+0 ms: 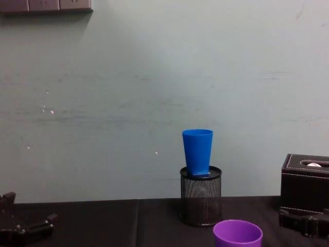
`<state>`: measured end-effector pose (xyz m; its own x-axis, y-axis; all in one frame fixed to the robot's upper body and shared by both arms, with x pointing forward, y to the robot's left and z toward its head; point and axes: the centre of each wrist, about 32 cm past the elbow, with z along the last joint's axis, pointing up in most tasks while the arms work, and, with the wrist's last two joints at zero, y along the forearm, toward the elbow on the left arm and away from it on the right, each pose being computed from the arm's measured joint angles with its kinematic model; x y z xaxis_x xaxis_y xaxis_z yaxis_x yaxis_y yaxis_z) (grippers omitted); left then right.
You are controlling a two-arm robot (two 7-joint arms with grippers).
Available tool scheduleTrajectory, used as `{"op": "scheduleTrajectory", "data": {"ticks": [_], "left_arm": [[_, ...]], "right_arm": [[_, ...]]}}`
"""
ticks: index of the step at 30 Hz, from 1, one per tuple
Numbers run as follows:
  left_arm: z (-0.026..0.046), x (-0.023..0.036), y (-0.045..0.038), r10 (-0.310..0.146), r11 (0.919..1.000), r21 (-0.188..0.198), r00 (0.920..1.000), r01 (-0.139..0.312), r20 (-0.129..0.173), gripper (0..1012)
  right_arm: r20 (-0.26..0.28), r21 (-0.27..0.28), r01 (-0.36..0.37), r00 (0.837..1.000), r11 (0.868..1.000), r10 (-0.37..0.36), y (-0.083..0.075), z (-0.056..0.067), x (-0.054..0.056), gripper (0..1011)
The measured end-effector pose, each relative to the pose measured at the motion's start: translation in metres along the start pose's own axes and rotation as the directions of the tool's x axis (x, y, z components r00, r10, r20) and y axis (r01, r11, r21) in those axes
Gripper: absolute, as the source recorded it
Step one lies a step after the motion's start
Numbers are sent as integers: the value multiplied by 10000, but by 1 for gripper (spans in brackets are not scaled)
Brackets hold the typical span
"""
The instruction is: Pick up one cup with a gripper and tap it against the other cup.
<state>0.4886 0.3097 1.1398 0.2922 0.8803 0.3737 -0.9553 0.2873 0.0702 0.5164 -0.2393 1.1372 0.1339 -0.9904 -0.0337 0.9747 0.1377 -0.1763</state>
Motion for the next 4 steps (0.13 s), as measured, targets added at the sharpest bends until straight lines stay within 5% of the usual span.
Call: {"op": "scheduleTrajectory", "data": {"ticks": [4], "left_arm": [[0, 0, 0, 0, 10000, 0, 10000, 0, 0, 1005]], "right_arm": [[-3, 3, -3, 10000, 10000, 3, 0, 1, 0, 1003]]}}
